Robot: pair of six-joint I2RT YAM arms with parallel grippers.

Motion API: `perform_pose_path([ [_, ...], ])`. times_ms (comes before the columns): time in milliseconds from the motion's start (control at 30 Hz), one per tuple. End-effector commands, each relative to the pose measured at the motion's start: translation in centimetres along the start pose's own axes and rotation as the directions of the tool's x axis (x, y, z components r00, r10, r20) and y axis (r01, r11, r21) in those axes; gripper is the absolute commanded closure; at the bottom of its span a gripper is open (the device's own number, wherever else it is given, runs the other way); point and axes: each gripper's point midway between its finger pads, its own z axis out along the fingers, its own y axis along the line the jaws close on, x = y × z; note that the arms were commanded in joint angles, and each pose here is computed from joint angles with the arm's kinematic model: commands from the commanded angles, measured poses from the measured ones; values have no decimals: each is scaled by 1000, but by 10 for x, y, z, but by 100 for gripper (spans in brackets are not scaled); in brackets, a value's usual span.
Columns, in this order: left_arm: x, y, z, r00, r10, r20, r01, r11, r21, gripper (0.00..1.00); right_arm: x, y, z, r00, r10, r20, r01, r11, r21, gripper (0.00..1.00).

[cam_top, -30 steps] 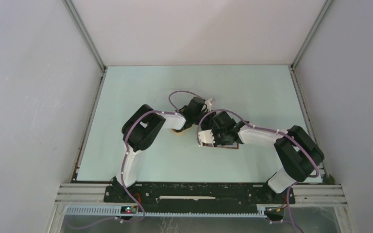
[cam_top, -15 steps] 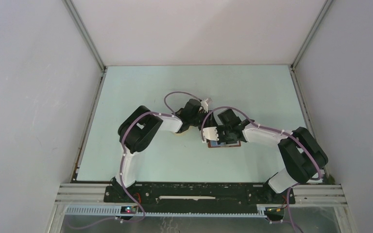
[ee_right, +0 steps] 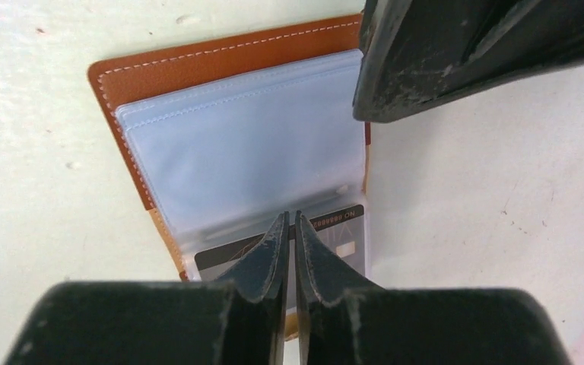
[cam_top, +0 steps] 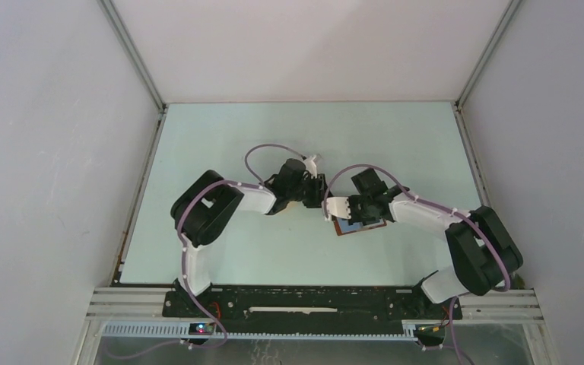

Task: Put the credit cards into the card holder
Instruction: Insert the credit card into the card holder.

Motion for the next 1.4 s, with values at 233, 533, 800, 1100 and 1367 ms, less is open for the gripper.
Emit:
perform_pose_path([
  [233,-40,-44,-56,942,190,277,-213,976,55,61,-18,12,-27,986,45,160,-37,998,-48,80],
  [533,-17,-57,-25,965,205,165,-227,965,130,80,-13,18,-12,992,40,118,-30,996,-79,82],
  [800,7,-46,6,979,201,24,-203,976,86,88,-9,21,-1,997,20,75,-13,996,-94,84],
  [1100,20,-15,20,988,134,-73,-137,990,-39,90,-3,21,-1,999,17,47,-13,996,-90,85],
  [1367,21,4,22,994,64,-93,-72,993,-92,92,5,15,-7,999,33,32,-31,997,-67,85],
])
